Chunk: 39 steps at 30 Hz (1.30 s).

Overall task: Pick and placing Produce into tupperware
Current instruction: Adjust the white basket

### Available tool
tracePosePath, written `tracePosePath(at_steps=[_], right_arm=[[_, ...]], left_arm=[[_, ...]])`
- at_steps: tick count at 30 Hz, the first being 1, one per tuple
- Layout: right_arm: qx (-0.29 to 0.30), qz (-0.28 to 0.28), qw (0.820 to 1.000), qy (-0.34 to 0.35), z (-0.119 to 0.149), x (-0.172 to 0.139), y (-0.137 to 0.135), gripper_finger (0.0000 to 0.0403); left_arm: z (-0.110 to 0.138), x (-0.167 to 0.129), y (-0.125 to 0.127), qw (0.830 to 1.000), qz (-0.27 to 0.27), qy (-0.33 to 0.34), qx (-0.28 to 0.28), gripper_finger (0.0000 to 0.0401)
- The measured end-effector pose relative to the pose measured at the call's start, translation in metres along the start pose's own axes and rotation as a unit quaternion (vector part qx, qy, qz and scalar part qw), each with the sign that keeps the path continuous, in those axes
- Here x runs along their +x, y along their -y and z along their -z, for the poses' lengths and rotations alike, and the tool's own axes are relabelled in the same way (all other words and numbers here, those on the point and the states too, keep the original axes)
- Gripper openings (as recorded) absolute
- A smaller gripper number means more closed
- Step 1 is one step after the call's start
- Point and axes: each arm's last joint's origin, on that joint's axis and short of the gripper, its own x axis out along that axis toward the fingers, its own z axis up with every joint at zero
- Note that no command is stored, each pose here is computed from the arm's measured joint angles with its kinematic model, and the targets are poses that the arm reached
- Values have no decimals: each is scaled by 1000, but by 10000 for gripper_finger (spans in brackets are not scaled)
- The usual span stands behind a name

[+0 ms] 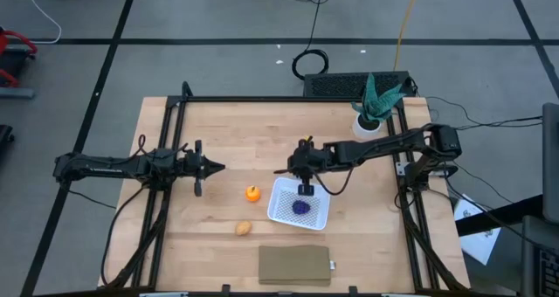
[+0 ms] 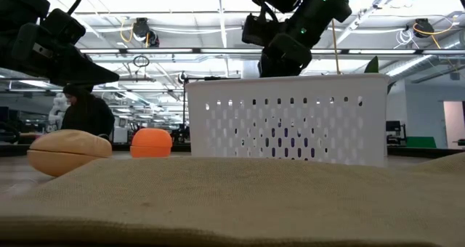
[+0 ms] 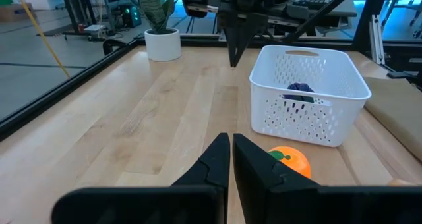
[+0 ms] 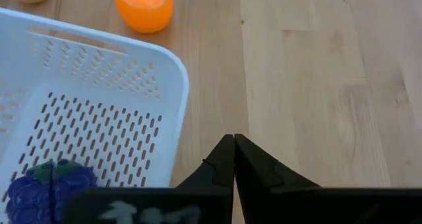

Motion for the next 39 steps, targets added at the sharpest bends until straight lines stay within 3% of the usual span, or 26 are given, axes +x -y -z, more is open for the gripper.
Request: tracePosePath(at_steps=[11, 15, 20, 32, 39], right_arm=[[-7, -17, 999, -26, 7, 18, -6, 0], [-21, -23, 999, -28, 7, 18, -6, 0], [-40, -70, 997, -20, 6, 17, -11, 0], [-40, -73, 996, -19, 6, 16, -14, 0], [-76, -92, 993, -15, 6, 15, -21, 0]], left_arm=[[0, 0, 0, 1000, 0, 0, 0, 24], [0, 0, 0, 1000, 0, 0, 0, 24], [0, 0, 0, 1000, 0, -1, 0, 24], [0, 0, 0, 1000, 0, -1, -2, 24], [0, 0, 0, 1000, 0, -1, 0, 24]])
